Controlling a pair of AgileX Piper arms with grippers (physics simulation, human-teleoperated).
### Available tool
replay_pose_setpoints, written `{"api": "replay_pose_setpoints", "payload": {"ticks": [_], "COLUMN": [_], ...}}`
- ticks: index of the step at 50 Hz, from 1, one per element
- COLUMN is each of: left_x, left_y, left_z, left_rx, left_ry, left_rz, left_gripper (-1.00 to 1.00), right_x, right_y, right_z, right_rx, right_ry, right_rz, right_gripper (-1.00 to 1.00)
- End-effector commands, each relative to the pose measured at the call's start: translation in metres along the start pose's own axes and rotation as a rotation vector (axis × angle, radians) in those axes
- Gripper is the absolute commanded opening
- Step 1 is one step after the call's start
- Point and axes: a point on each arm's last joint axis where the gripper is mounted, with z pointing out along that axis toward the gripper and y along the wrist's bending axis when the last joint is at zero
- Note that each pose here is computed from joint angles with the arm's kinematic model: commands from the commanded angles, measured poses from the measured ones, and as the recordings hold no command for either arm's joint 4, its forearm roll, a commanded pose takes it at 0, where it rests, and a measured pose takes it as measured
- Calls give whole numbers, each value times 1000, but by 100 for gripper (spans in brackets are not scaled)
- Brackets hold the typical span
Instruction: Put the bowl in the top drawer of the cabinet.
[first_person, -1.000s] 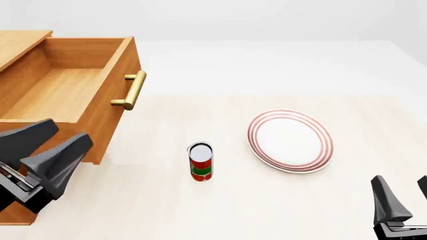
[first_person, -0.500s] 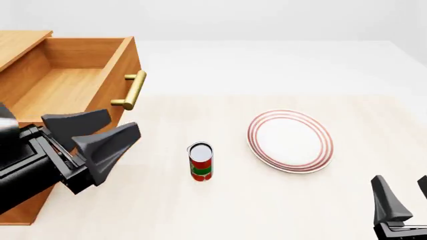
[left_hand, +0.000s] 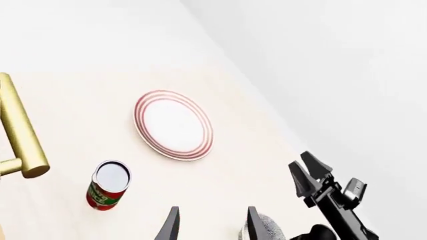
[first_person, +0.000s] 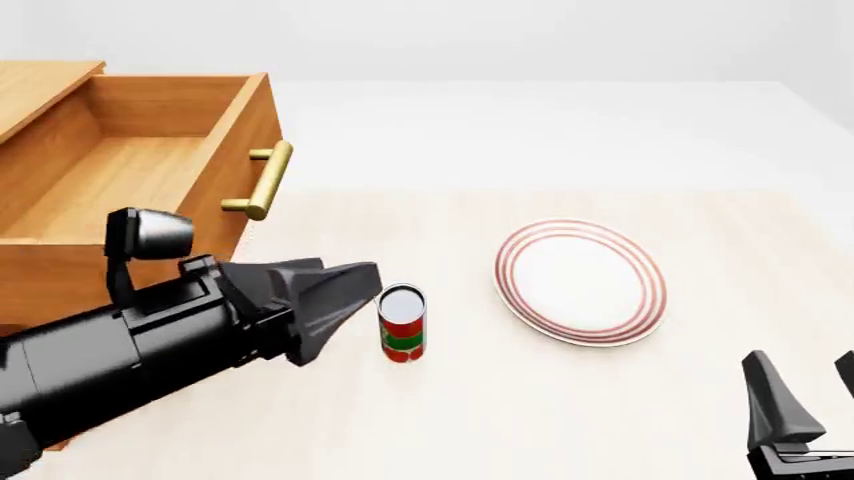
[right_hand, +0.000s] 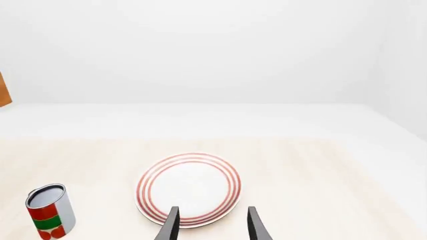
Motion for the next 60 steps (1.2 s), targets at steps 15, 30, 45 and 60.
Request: {"api": "replay_pose_setpoints", "payload": {"ticks": [15, 30, 45, 60], "left_x": [42, 60, 85, 101], "left_y": [-22, -32, -45, -46], "left_z": [56, 71, 93, 104], "left_rx": [62, 79, 97, 98], "left_ry": [187, 261, 336, 360], "left_rz": [-148, -135, -142, -181], "left_gripper": [100, 100, 100, 100], "right_x": [0, 0, 0, 0], "right_y": [0, 0, 0, 0], "right_z": [0, 0, 0, 0], "right_rx": [0, 0, 0, 0], "right_ry": [0, 0, 0, 0], "right_rz": [0, 0, 0, 0], "right_gripper": [100, 100, 100, 100]}}
